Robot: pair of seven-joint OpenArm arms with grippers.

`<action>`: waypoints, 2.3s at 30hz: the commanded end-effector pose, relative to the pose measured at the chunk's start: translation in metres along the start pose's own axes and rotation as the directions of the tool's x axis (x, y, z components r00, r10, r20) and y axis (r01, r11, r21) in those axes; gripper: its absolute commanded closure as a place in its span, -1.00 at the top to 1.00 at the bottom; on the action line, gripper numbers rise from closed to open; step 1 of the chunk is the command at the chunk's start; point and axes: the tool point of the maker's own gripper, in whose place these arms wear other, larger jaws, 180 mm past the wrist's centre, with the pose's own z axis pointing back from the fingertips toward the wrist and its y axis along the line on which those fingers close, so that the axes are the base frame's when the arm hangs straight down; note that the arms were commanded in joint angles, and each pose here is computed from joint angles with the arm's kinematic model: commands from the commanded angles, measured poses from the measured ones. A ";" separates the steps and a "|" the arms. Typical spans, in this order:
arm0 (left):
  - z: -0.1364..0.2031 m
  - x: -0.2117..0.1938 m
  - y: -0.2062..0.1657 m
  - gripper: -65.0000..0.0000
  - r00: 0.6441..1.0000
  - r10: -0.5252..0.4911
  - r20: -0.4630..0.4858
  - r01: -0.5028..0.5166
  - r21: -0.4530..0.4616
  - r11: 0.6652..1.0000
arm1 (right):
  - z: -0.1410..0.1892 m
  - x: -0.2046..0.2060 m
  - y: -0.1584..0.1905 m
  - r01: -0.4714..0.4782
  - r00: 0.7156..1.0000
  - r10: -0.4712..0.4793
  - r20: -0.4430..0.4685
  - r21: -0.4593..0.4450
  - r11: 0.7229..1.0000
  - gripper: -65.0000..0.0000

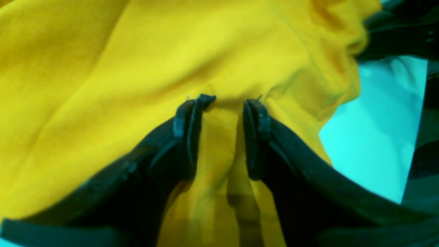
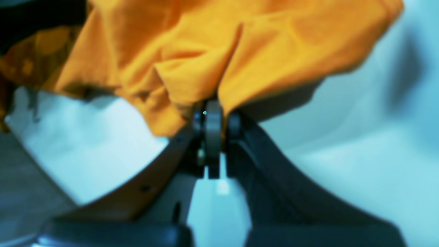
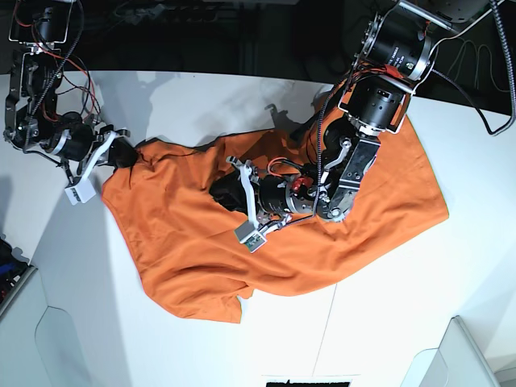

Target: Layout the t-shirt on the table in an organized manner, then fold the t-shirt properly

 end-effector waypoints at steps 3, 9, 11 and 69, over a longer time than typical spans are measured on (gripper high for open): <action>0.003 0.000 0.010 -0.25 0.999 -0.042 -0.036 0.043 0.040 0.998 | 0.032 0.036 0.002 -0.005 0.994 0.001 0.112 0.042 0.999 -1.00; 0.000 -0.011 0.015 -0.25 0.998 -0.029 -0.059 0.032 0.050 0.998 | 0.079 0.059 -0.013 0.030 0.972 -0.034 0.234 0.021 0.999 -0.29; -0.002 -0.021 0.018 -0.25 0.996 -0.020 -0.082 0.024 0.057 0.998 | 0.097 0.071 -0.018 0.027 0.955 -0.025 0.295 -0.002 1.000 -0.04; -0.008 -0.028 0.027 -0.25 0.996 -0.043 -0.077 0.050 0.098 0.994 | 0.067 -0.046 0.004 -0.102 0.991 0.097 -0.093 -0.052 0.993 -0.25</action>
